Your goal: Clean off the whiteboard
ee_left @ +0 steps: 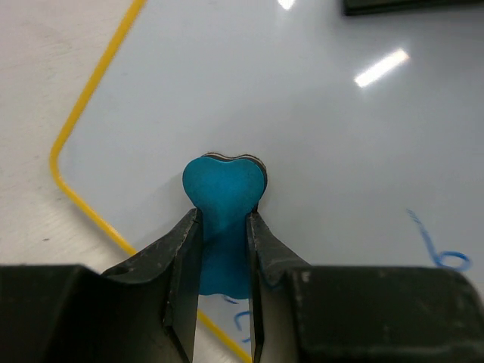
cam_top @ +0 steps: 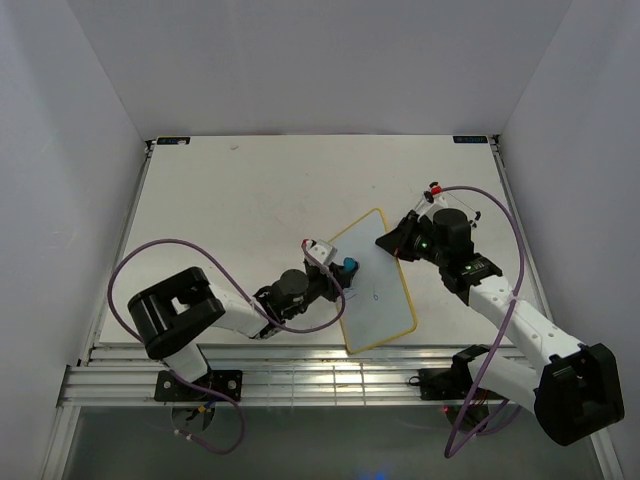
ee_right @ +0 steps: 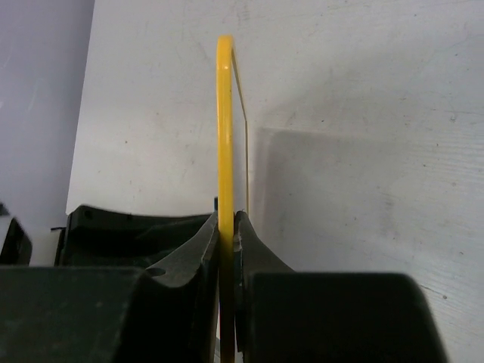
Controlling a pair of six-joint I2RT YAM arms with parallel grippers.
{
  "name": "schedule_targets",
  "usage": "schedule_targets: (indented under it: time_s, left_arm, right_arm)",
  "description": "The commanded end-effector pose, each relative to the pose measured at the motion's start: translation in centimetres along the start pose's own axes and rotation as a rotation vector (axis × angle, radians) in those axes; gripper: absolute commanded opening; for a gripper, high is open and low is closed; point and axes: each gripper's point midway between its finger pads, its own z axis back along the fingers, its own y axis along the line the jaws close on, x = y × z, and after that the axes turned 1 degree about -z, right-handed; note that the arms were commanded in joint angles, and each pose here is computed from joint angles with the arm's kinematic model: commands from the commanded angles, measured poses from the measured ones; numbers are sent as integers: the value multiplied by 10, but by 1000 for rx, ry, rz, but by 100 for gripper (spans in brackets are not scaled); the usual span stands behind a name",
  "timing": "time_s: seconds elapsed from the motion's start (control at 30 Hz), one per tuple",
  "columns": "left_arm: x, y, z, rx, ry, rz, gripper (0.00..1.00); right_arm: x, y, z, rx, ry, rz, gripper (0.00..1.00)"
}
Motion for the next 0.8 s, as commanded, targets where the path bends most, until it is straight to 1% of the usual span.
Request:
schedule_targets:
  time_s: [0.0,0.03,0.07,0.1,0.13,0.17,0.23,0.4,0.43,0.5,0.53,0.67,0.7,0.77]
  left_arm:
    - [13,-73,12,-268,-55,-81,0]
    - [15,-95,20,-342,-75,-96,0]
    - [14,-106,23,-374,-75,-116,0]
    - [11,-111,24,-373,-75,-157,0]
    - [3,-124,29,-428,-52,-184,0]
    - [-3,-127,30,-444,-42,-203,0]
    - [-14,-141,40,-529,-10,-231,0]
    - [-34,-147,45,-591,65,-286,0]
    - [-43,-148,49,-612,97,-322,0]
    - [-41,-153,52,-631,95,-344,0]
    - [-45,-154,54,-641,115,-363,0]
    - [-45,-153,57,-653,118,-409,0]
    - [-43,-147,55,-616,110,-403,0]
    - [-29,-134,56,-541,40,-360,0]
  right_arm:
    - [25,47,3,176,-91,-63,8]
    - [25,45,2,168,-93,-69,8]
    - [24,41,-1,156,-90,-77,8]
    - [23,42,-2,166,-78,-90,8]
    - [25,45,-2,172,-76,-89,8]
    - [26,42,-2,158,-81,-69,8]
    - [27,40,-3,144,-85,-65,8]
    - [27,40,-1,143,-86,-57,8]
    - [27,40,0,143,-88,-59,8]
    - [28,42,0,146,-89,-56,8]
    - [28,41,0,145,-90,-56,8]
    - [31,46,3,157,-97,-50,8]
    - [30,45,3,157,-95,-52,8]
    - [31,48,5,163,-98,-46,8]
